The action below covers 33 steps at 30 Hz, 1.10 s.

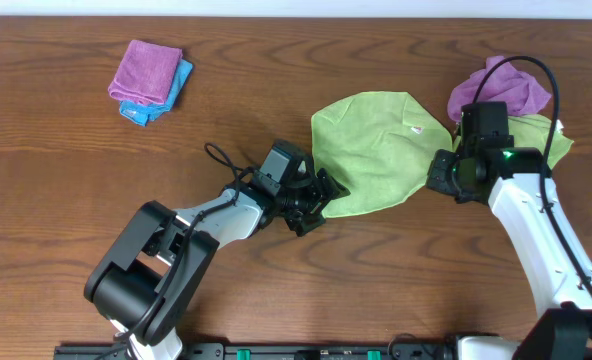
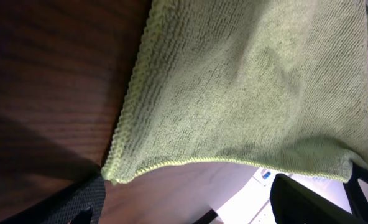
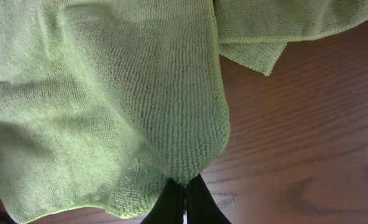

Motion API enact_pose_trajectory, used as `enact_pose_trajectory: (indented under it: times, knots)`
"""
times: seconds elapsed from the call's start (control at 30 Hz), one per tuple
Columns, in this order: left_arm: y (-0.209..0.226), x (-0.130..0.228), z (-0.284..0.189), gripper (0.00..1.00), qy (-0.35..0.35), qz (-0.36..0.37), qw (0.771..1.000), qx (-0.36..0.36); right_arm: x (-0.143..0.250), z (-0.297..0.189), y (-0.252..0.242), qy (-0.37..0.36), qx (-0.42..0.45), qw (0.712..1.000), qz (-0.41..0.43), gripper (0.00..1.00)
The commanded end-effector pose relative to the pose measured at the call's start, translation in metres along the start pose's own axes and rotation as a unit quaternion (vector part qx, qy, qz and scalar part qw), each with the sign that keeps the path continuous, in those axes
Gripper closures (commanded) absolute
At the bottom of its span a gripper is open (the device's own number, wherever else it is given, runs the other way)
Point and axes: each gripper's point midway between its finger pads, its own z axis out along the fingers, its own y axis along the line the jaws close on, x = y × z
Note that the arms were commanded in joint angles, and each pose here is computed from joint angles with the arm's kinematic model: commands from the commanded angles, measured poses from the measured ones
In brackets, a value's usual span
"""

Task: Fold the cloth
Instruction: 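Grasp the left corner with the left gripper and pull it leftward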

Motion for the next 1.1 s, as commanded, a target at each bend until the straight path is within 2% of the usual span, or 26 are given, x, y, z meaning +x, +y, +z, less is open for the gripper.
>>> enact_pose_trajectory:
  times: [0.0,0.23,0.3,0.37,0.47,0.5,0.73,0.93,1.07]
  knots:
    - [0.024,-0.016,0.01,0.13,-0.036,-0.012,0.999,-0.037,-0.006,-0.005,0.002,-0.009,-0.005,1.0,-0.004,0.99]
    - [0.033,-0.021,0.02,0.17,-0.034,-0.013,0.999,-0.04,-0.004,-0.005,0.005,-0.006,-0.014,1.0,-0.004,0.99]
    - [0.036,-0.021,0.023,0.21,-0.032,-0.014,0.999,-0.041,-0.004,-0.005,0.005,-0.006,-0.014,1.0,-0.005,0.99]
    - [0.038,-0.02,0.025,0.4,-0.025,-0.015,0.999,-0.041,-0.004,-0.005,0.005,-0.005,-0.014,1.0,-0.005,0.99]
    - [0.032,-0.02,0.025,0.86,-0.023,0.008,0.999,-0.03,-0.004,-0.005,0.005,-0.005,-0.014,1.0,-0.005,0.99]
    - [0.032,-0.02,0.025,0.94,-0.023,0.012,0.999,-0.03,-0.004,-0.005,0.005,-0.005,-0.014,1.0,-0.005,0.99]
    - [0.023,-0.028,0.017,0.94,-0.015,0.068,0.997,-0.013,-0.001,-0.005,0.01,0.001,-0.027,1.0,-0.006,0.99]
    - [-0.014,-0.064,-0.039,0.94,-0.039,0.134,0.989,0.05,0.003,-0.005,0.018,0.008,-0.04,0.999,-0.014,0.99]
    - [-0.017,-0.072,-0.081,0.94,-0.061,0.149,0.986,0.041,0.015,-0.001,0.025,0.02,-0.041,0.998,-0.03,0.99]
